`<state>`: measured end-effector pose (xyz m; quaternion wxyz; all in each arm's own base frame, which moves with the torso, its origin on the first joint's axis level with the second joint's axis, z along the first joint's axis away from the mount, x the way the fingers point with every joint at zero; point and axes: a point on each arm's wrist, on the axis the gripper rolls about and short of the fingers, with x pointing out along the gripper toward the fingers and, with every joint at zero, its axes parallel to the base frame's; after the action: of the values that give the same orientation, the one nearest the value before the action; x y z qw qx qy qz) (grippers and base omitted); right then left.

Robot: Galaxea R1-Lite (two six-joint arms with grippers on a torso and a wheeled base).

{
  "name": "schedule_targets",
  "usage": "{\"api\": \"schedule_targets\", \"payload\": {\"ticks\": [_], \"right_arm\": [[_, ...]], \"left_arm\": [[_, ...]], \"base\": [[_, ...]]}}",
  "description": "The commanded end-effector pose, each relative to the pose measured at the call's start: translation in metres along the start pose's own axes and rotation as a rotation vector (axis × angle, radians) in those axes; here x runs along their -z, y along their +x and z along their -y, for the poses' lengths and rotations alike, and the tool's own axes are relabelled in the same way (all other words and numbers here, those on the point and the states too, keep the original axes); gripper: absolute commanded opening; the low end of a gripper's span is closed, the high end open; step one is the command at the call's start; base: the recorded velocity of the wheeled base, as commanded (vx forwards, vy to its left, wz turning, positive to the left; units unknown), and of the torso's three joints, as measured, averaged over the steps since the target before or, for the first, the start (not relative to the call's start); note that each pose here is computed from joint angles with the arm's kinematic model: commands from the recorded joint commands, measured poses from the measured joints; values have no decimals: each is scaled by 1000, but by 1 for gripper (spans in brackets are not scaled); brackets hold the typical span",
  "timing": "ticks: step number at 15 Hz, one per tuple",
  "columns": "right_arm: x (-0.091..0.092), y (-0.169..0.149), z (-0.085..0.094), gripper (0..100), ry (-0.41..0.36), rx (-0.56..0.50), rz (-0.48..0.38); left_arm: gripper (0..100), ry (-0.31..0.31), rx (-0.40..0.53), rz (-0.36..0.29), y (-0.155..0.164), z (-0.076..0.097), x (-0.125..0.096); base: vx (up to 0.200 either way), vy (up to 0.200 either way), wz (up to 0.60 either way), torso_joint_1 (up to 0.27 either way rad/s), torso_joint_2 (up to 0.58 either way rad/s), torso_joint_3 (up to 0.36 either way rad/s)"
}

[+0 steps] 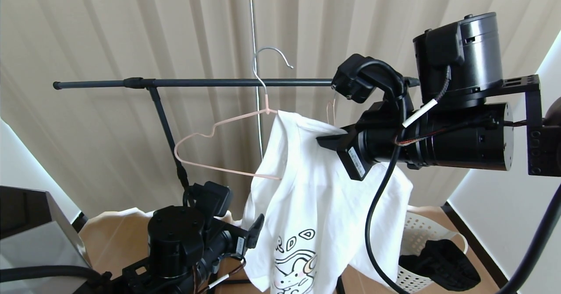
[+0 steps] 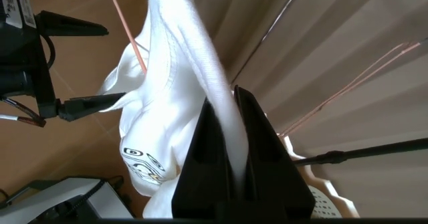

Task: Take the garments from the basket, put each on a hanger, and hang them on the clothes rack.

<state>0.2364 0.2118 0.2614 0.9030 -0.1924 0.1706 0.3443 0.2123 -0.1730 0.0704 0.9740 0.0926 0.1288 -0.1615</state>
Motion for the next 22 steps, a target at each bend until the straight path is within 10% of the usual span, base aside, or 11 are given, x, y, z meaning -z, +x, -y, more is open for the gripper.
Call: {"api": "schedule_targets", "payload": {"ticks": [1,2,3,22], "right_arm": [[-1,-4,3,0,4,9,9],[-1,-5,5,0,6,15,9],[0,-5,8,0,10,22,5],[39,-7,14,0,50,46,-64]], "left_arm": [[100,4,0,-10,1,0,3],[100,3,0,-10,1,0,3],[0,3,0,-10,2,0,3],[0,-87,-163,122,17,-46,-26]], "base": [[0,0,0,0,0,0],[0,0,0,0,0,0],[0,0,0,0,0,0],[0,0,0,0,0,0]]}}
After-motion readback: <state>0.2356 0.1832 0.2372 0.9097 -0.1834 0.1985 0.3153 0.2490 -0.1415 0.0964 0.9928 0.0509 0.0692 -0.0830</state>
